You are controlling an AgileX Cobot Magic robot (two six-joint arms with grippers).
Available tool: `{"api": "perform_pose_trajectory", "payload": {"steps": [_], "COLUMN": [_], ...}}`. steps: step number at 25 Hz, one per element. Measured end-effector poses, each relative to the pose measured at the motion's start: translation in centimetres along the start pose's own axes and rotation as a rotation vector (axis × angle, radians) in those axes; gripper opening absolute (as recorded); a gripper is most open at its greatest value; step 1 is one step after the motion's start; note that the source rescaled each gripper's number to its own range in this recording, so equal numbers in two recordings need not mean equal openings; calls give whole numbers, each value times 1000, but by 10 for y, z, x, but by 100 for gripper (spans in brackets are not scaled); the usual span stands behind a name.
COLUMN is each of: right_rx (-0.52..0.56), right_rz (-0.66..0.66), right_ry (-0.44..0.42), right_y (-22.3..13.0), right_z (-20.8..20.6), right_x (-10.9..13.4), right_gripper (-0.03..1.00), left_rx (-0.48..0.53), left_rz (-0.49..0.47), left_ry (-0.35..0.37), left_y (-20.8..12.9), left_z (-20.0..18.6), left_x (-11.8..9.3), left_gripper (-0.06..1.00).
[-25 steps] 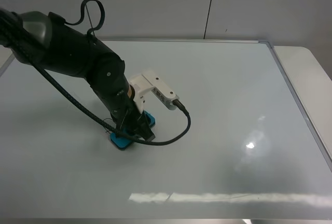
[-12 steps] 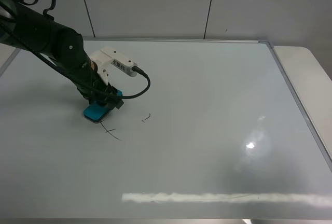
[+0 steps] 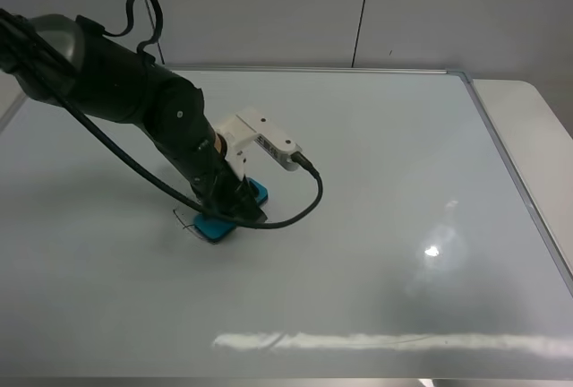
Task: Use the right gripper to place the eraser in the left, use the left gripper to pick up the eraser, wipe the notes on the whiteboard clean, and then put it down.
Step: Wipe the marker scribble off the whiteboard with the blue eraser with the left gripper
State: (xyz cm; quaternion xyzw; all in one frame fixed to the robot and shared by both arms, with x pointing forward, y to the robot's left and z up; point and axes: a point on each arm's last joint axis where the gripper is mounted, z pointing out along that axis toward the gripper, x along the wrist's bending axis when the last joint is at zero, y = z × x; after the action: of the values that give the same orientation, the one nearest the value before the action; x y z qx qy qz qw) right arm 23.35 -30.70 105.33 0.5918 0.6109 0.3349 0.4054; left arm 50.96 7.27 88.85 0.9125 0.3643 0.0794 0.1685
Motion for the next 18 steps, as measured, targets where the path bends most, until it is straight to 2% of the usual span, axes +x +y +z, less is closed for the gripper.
{"api": "perform_pose_trajectory", "payload": {"steps": [4, 8, 12, 18], "right_rx": [0, 0, 0, 0], "right_rz": [0, 0, 1, 1], "right_ry": [0, 0, 0, 0], "right_y": [0, 0, 0, 0], "right_z": [0, 0, 0, 0], "right_x": [0, 0, 0, 0], "right_gripper": [100, 100, 100, 100], "left_rx": [-9, 1, 5, -24], "left_rz": [43, 41, 0, -80], "left_ry": [-45, -57, -49, 19], "left_y": [4, 9, 11, 12], "left_z": [4, 5, 6, 7], "left_x": [-32, -37, -24, 25], "left_gripper": [3, 3, 3, 3]}}
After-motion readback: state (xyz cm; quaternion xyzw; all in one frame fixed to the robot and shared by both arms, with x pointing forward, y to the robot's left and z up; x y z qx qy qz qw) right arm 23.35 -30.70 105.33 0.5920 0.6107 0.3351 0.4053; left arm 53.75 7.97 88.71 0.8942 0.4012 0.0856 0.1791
